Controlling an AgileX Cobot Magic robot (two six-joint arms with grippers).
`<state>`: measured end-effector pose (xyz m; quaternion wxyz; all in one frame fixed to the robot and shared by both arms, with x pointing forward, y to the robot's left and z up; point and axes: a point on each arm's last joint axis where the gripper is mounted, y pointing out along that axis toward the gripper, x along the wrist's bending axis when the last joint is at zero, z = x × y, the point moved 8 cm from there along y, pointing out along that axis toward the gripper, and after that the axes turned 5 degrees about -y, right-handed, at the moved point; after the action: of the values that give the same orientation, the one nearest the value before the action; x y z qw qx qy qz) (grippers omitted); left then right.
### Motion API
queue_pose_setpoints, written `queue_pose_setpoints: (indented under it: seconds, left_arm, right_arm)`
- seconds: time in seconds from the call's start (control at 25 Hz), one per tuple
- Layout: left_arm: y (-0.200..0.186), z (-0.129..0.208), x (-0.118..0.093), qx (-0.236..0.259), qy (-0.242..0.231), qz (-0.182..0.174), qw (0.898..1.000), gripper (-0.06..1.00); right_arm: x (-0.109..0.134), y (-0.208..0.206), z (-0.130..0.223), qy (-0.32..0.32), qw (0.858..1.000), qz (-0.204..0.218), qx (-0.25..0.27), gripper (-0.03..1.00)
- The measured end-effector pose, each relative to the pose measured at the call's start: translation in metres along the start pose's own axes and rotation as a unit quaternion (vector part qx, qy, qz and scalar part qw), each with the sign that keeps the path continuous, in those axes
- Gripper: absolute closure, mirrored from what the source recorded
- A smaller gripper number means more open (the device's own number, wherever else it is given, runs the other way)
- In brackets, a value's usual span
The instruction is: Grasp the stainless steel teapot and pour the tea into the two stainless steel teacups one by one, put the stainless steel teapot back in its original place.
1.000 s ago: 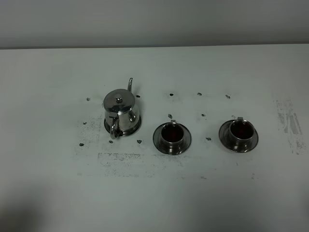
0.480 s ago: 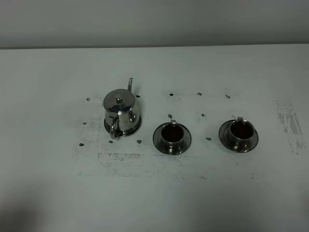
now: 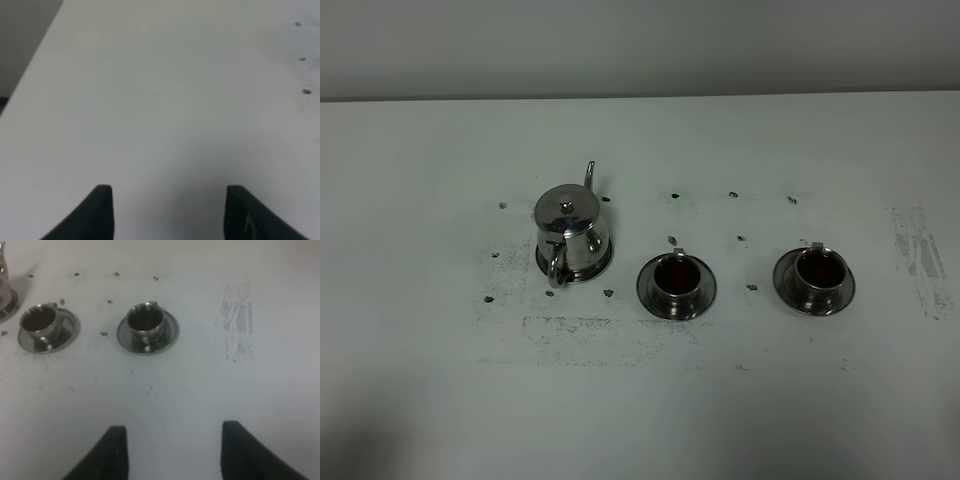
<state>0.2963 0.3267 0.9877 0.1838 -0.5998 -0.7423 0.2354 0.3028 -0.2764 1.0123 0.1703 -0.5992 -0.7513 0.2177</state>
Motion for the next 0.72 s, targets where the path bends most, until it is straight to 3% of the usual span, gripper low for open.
queue_pose_setpoints:
  seconds: [0.28,0.72]
  left_arm:
    - [-0.001,0.003,-0.018,0.011,-0.026,0.051,0.998,0.46]
    - [-0.001,0.003,-0.019,0.011,-0.023,0.055,0.998,0.46]
  right_arm:
    - [0.0,0.0,0.0,0.0,1.0,0.0,0.0,0.56]
    - [0.0,0.0,0.0,0.0,1.0,0.0,0.0,0.56]
